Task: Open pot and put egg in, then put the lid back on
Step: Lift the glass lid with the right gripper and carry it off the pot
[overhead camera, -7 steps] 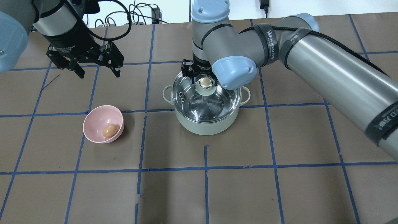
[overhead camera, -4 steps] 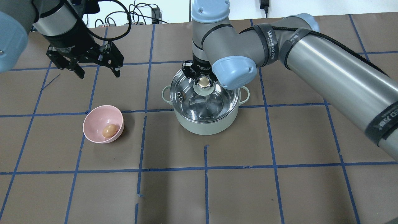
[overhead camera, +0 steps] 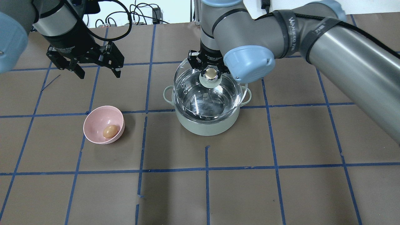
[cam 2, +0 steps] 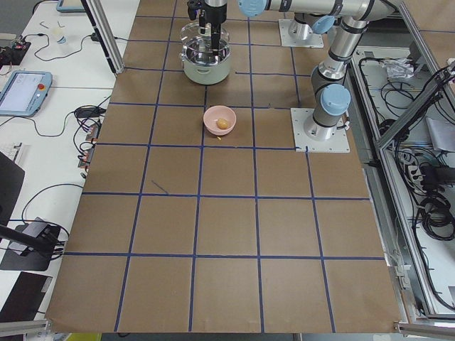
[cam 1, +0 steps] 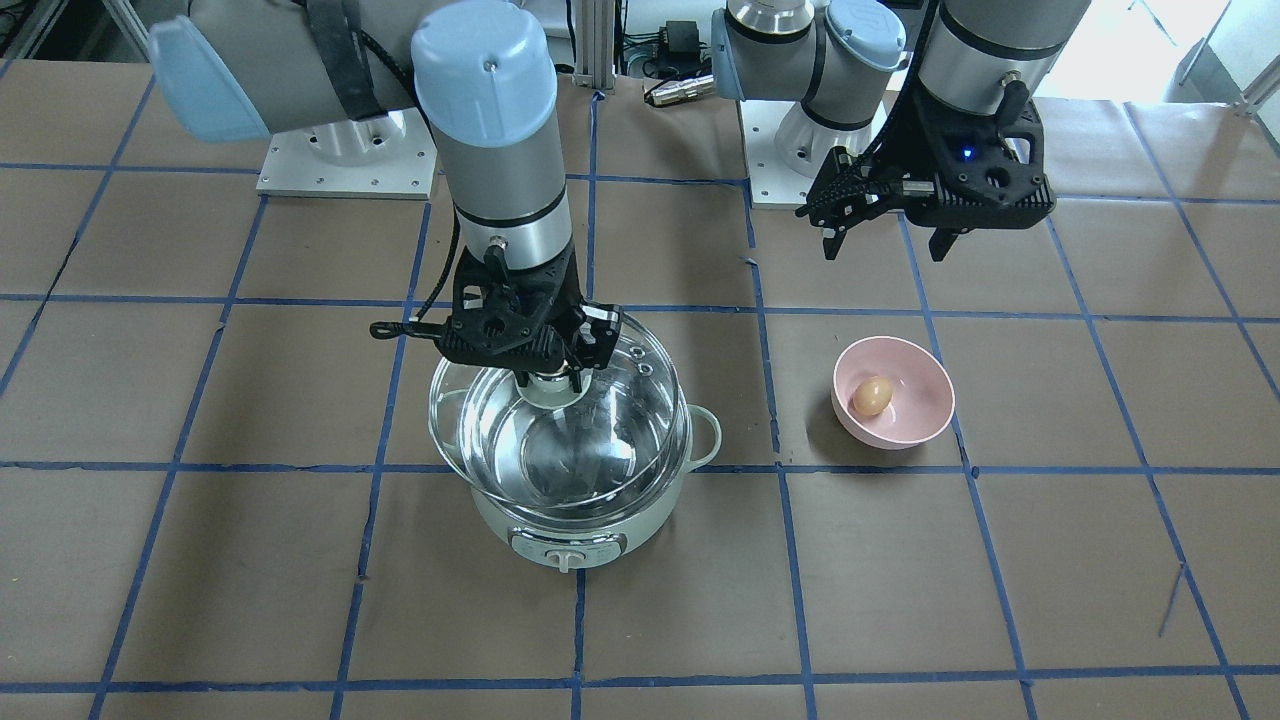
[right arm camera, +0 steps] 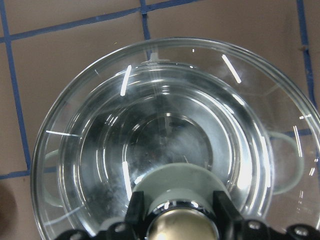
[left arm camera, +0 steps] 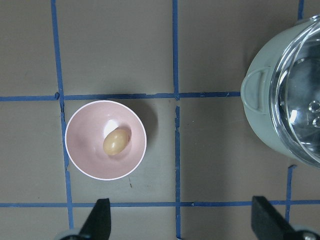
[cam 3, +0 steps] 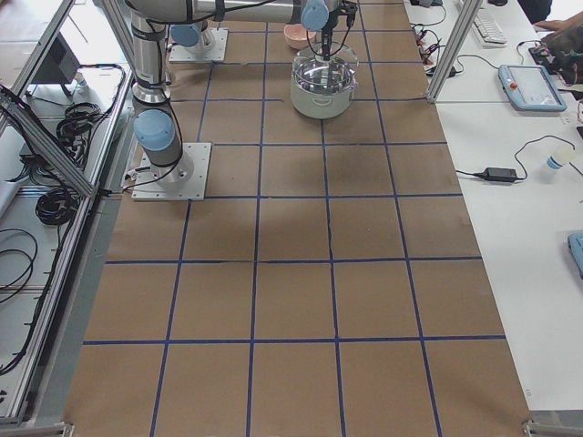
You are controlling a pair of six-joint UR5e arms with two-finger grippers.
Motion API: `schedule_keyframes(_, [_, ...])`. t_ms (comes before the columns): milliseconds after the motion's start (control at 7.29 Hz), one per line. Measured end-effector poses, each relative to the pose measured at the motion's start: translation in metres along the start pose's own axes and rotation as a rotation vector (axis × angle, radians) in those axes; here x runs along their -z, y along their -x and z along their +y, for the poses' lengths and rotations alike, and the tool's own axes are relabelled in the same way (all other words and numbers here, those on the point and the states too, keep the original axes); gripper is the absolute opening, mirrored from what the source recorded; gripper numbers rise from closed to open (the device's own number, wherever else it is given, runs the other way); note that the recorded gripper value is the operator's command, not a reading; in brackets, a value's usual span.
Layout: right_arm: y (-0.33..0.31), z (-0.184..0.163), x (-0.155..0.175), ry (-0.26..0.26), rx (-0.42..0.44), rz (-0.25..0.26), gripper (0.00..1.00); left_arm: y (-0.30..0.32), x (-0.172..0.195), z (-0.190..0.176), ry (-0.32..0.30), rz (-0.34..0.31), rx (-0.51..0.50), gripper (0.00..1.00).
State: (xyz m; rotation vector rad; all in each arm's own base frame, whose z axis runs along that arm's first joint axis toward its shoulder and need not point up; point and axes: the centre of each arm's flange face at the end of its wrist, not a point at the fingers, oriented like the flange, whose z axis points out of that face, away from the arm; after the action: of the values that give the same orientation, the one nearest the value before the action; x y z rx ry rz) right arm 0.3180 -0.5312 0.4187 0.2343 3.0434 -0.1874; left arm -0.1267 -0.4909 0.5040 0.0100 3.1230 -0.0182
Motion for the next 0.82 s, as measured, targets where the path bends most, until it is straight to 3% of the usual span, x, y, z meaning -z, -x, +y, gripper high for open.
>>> schedule_keyframes(411, [-0.093, -0.001, 0.077, 0.022, 0.057, 0.05, 0.32, 0.0, 0.0, 0.0, 0.0, 0.0, -0.001, 0.99])
schedule_keyframes(823, [-0.147, 0.011, 0.11, 0.057, 0.153, 0.128, 0.31, 0.0, -0.001, 0.0, 0.002, -0.001, -0.002, 0.99])
